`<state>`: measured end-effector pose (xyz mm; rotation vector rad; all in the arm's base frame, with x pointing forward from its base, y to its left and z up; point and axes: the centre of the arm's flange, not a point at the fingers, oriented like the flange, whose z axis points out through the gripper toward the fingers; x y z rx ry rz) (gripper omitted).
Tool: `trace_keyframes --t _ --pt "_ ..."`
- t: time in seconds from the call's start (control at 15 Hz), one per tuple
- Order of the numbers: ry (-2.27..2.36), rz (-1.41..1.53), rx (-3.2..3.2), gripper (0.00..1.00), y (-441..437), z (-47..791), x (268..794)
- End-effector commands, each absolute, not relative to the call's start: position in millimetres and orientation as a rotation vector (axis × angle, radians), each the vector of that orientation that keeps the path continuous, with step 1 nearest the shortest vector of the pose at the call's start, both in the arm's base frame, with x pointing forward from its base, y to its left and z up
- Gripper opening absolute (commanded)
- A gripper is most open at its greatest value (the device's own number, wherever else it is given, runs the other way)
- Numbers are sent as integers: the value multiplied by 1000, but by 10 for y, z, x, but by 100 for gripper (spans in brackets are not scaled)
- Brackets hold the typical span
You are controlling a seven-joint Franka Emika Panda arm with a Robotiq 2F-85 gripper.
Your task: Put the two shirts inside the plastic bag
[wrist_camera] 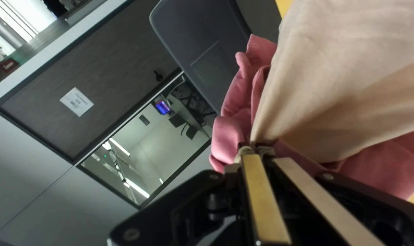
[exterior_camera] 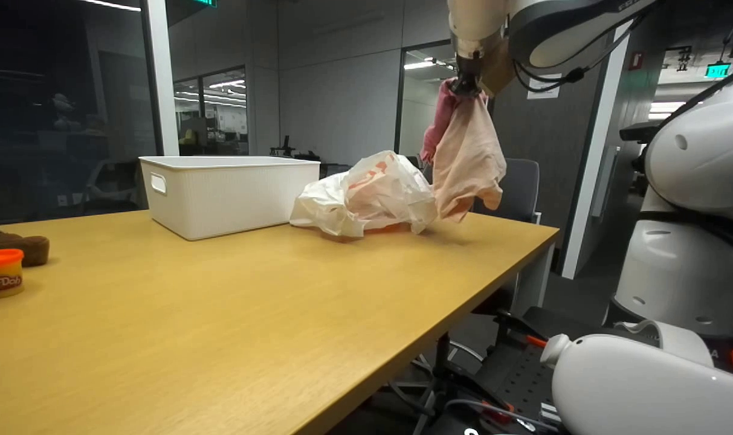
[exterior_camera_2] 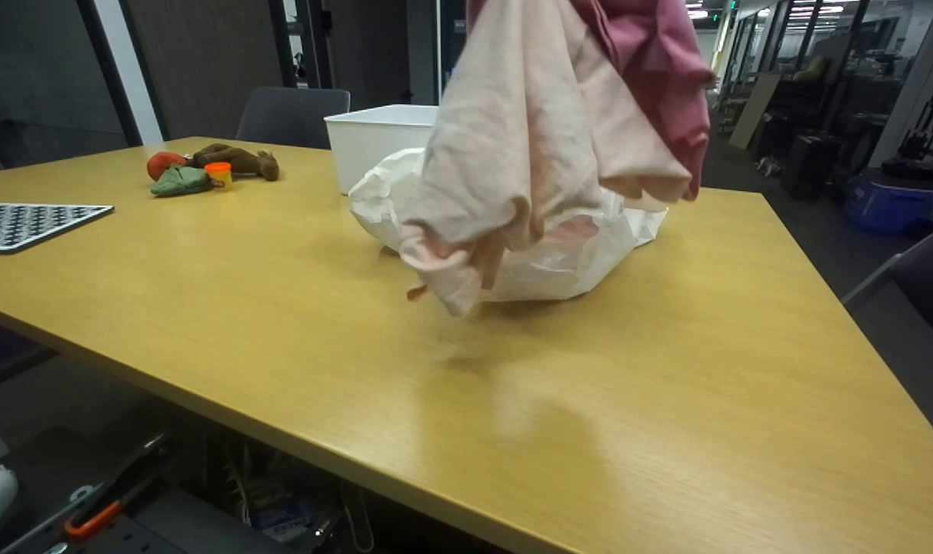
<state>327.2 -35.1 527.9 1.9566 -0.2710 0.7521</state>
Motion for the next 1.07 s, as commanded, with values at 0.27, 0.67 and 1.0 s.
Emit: trace_keyframes --t 0.27,0.67,1.0 --pt "4 1039 2084 4 275 6020 2688" --pt "230 1022 2380 4 309 5547 3170" --pt "401 860 2522 4 539 5072 3459"
